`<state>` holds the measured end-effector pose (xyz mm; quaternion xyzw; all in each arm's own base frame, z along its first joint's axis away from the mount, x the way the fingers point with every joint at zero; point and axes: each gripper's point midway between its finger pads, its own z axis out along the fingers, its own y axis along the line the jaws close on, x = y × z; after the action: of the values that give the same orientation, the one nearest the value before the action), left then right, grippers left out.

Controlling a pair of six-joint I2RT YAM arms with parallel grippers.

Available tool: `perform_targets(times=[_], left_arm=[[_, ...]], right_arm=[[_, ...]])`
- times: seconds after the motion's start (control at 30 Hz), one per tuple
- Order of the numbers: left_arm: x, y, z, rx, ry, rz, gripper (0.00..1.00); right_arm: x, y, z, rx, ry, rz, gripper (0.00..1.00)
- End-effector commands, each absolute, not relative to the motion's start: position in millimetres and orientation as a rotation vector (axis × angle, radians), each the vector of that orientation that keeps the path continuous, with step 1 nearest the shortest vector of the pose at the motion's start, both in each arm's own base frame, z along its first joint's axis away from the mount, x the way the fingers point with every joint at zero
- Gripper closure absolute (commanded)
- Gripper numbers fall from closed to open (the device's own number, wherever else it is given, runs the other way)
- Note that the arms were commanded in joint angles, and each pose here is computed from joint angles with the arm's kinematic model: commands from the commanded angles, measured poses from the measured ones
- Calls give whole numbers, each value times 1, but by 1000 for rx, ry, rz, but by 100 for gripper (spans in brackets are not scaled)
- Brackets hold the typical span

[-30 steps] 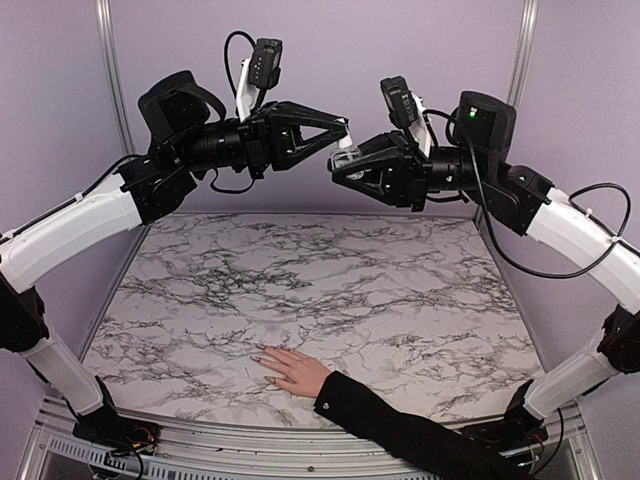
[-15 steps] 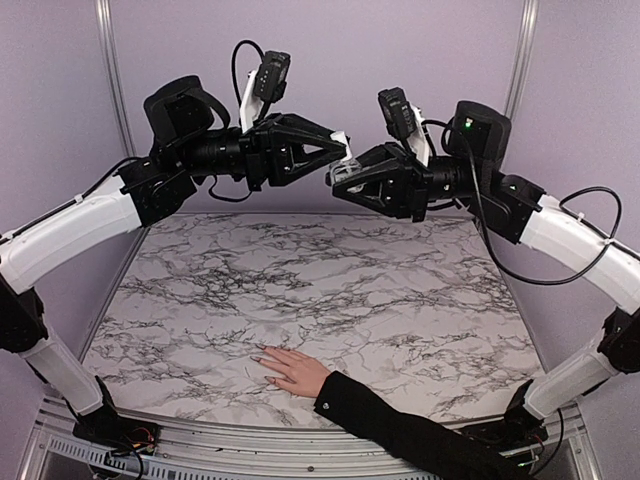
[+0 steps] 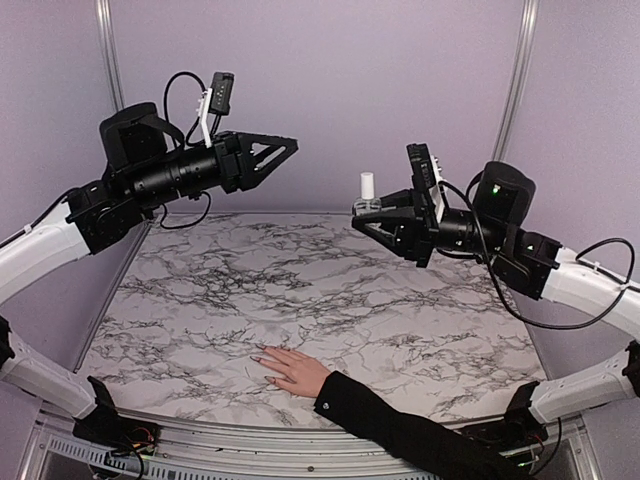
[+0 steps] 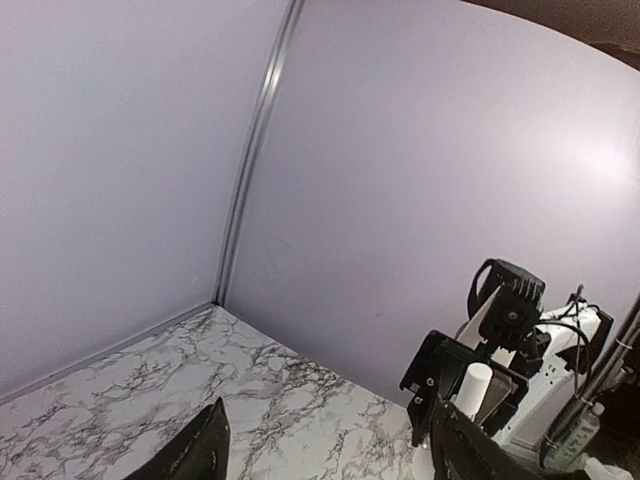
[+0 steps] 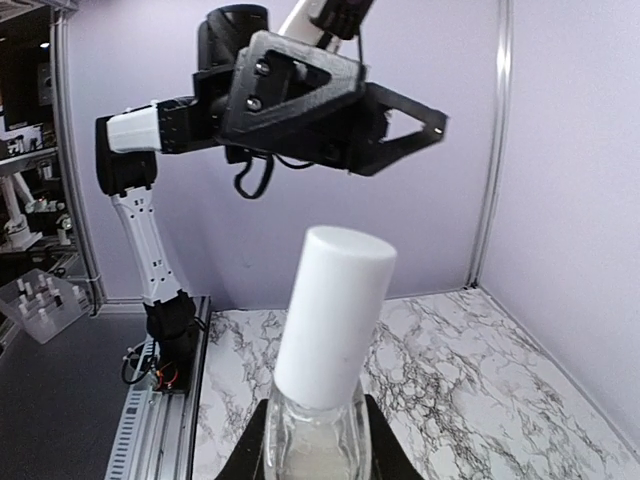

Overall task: Paint the nails
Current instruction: Screw the nail polish bottle.

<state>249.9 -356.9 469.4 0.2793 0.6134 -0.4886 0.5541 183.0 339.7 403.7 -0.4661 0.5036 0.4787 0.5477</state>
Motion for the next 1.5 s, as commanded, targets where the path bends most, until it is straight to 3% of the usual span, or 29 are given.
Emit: perform_targets(times=[0.0, 0.2, 0.5, 1.17, 1.47], left_arm=[[269, -310, 456, 344, 1549, -1041, 30], [249, -325, 412, 348, 1654, -981, 31], [243, -402, 382, 377, 1734, -1042, 43], [246, -445, 387, 442, 1702, -1098, 45], [258, -459, 373, 411, 1753, -1079, 52]], right_arm=[[207, 333, 402, -902, 1206, 1030, 100], [228, 337, 367, -801, 1363, 839, 100], [249, 312, 342, -728, 1422, 559, 100], [259, 326, 316, -734, 1469, 466, 100], [256, 320, 321, -723, 1489, 462, 100]])
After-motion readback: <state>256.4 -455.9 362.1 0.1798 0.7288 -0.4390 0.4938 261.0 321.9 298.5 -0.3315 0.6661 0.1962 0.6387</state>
